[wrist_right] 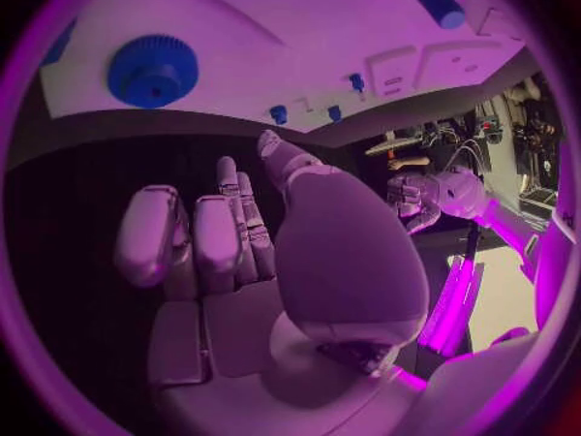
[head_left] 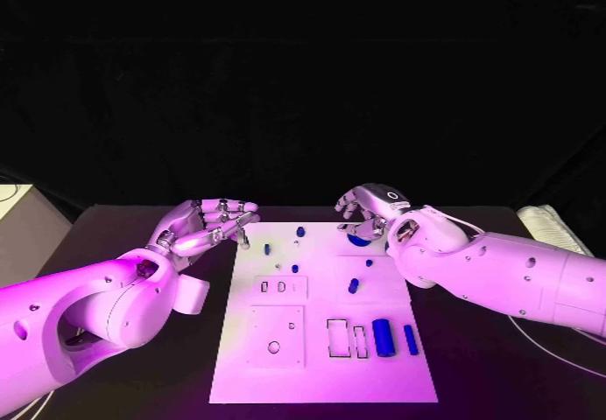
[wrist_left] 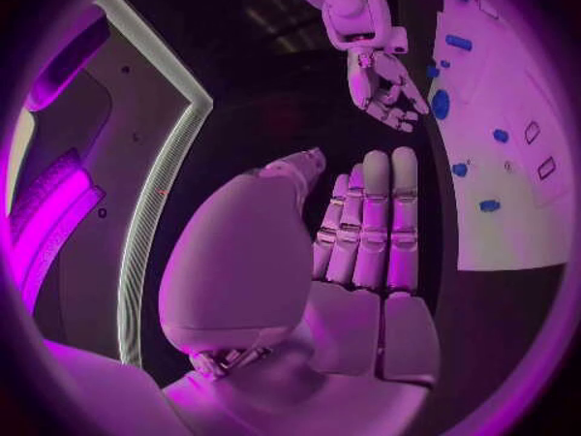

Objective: Assemble the parts on the task board

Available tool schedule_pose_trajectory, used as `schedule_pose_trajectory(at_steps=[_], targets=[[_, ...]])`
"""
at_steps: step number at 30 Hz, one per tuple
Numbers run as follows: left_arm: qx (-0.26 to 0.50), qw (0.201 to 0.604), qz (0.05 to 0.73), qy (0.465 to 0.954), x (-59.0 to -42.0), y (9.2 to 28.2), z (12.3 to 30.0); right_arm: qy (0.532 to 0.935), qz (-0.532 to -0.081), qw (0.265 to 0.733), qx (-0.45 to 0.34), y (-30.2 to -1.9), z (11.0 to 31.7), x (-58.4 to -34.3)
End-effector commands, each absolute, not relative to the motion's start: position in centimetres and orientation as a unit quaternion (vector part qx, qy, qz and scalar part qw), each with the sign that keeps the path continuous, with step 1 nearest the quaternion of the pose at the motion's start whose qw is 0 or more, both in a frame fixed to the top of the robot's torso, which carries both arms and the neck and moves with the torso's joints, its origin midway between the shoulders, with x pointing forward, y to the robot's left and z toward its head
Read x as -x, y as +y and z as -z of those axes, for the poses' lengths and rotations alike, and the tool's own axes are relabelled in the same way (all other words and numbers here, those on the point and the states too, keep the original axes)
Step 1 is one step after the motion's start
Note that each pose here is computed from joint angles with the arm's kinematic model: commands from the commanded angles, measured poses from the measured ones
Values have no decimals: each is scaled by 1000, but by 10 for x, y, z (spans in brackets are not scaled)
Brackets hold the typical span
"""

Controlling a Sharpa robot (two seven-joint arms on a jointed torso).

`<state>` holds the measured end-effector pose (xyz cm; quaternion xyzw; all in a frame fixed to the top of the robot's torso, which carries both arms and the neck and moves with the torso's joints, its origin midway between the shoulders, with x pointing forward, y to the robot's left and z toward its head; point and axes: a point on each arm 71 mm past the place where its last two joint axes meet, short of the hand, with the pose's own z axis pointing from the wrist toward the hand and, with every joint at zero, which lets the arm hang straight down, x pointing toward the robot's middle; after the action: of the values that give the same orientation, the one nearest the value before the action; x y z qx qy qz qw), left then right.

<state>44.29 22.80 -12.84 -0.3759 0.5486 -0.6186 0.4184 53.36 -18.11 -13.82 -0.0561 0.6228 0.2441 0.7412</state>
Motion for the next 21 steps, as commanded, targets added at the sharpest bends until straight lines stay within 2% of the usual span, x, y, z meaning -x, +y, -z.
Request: schedule_pose_trajectory(at_steps=[1, 6, 11, 21], targets=[[371, 410, 628, 548, -443, 227, 127, 645, -253, 721, -7, -195, 137, -533], [371, 410, 628, 548, -443, 228, 127, 680, -230, 695, -46, -224, 140, -536], [371, 409, 628, 548, -444, 228, 128, 703, -211, 676, -67, -238, 145, -542], [371, 409, 627, 549, -446, 228, 128, 726, -207, 651, -78, -235, 158, -549]])
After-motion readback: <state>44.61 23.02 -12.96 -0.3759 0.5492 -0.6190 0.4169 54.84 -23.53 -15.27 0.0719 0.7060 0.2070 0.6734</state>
